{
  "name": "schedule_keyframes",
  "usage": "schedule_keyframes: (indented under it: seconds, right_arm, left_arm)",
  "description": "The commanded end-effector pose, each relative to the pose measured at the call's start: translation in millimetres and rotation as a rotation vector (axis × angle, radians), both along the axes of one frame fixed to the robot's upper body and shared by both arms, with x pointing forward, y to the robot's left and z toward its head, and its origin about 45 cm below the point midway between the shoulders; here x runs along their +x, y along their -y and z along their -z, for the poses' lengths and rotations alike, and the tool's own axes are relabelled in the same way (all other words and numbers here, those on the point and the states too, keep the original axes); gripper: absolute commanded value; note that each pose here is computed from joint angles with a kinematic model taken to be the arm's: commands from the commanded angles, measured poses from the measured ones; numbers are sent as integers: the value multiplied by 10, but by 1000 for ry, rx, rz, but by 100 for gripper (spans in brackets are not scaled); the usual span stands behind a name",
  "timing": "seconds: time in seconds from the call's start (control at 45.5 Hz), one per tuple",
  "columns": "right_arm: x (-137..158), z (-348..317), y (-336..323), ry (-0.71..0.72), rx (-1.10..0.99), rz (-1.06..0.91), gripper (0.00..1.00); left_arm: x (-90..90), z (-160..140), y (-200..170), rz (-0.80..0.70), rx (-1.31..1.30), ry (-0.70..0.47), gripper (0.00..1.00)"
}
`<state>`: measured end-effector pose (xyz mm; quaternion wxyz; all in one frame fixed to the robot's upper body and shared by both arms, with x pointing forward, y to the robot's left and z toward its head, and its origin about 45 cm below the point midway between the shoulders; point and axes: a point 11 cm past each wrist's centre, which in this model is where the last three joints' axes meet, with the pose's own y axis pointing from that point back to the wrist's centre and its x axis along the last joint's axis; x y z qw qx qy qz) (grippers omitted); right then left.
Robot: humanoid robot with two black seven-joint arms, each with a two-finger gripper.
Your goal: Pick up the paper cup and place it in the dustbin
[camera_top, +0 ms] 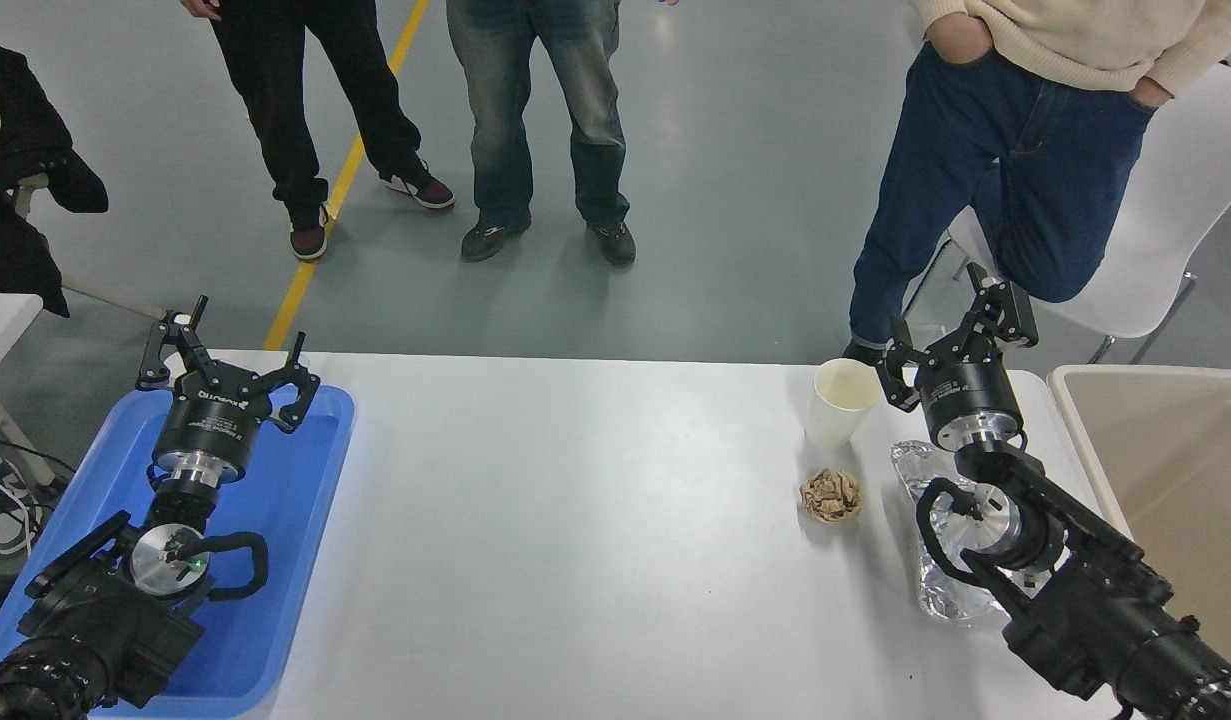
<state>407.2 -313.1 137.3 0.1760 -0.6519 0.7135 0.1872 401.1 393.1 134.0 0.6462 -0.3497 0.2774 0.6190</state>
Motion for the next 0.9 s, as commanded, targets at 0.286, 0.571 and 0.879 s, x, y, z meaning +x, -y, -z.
schedule_keyframes:
  seconds: [0.286, 0.571, 0.879]
  right_arm:
    - [-105, -46, 339, -2, -72, 3, 100]
    - [-220, 102, -28, -93, -324, -288, 100]
    - [-238, -57, -64, -198, -860, -791, 100]
  left_arm:
    - [-1, 3, 3, 0, -2, 1, 100]
    - [-1, 4, 2, -1, -2, 0, 100]
    - [-1, 4, 2, -1, -2, 0, 100]
